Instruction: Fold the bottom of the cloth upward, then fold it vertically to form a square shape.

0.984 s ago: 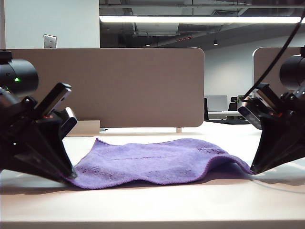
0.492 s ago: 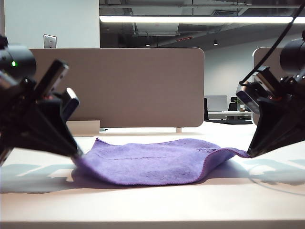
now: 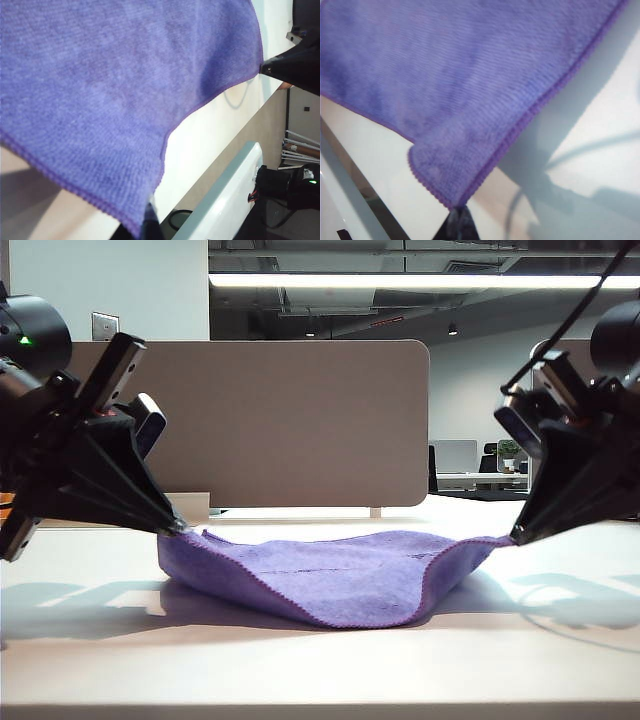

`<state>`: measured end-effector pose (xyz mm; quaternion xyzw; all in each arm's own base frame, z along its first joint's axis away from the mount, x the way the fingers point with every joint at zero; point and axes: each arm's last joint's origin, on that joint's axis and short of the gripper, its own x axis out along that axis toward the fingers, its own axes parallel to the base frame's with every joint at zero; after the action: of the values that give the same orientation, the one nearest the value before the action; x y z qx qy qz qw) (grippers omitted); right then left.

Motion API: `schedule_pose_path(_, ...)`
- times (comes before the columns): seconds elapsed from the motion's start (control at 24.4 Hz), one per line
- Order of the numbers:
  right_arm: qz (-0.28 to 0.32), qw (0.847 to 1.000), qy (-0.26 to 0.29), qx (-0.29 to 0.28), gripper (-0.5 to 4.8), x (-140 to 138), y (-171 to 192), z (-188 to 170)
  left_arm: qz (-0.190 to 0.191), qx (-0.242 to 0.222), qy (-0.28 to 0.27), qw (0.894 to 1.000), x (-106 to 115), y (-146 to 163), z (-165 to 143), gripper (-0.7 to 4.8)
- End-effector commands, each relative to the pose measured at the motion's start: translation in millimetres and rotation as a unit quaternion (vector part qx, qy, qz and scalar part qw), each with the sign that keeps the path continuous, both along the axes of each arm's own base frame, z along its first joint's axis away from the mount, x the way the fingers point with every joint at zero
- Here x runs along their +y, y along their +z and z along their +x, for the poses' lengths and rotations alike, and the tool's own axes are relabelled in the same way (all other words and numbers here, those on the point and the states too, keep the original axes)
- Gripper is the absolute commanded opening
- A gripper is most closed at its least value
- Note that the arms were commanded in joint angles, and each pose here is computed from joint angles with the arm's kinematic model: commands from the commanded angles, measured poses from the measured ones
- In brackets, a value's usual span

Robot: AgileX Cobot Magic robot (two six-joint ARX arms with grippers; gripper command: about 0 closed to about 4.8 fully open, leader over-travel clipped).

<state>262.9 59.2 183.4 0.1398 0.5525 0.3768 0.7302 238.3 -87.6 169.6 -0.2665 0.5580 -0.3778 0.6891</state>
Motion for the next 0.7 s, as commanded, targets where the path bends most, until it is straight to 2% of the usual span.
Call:
schedule_pose_path(0.04,0.011,0.999,0.003,-0.039,-0.01,1,16,1,-0.013,-0.028,0.003,1.000,0,8,2,-0.05)
schedule_pose_path(0.33,0.019,0.997,0.003,-0.076,-0.01,5,36,9,-0.044,-0.081,0.028,0.995,-1,27,7,-0.05)
schedule_pose_path(0.53,0.036,0.994,-0.026,-0.098,-0.02,6,45,19,-0.061,-0.113,0.055,0.990,-3,35,15,-0.05)
schedule_pose_path(0.62,0.032,0.995,-0.027,-0.086,-0.01,6,43,17,-0.069,-0.114,0.062,0.989,-3,37,17,-0.05)
schedule_pose_path(0.66,0.023,0.996,-0.026,-0.084,0.06,5,42,16,-0.069,-0.113,0.062,0.989,-3,37,17,-0.05)
schedule_pose_path(0.7,0.012,0.996,-0.028,-0.085,0.38,5,41,16,-0.069,-0.113,0.062,0.989,-3,37,17,-0.05)
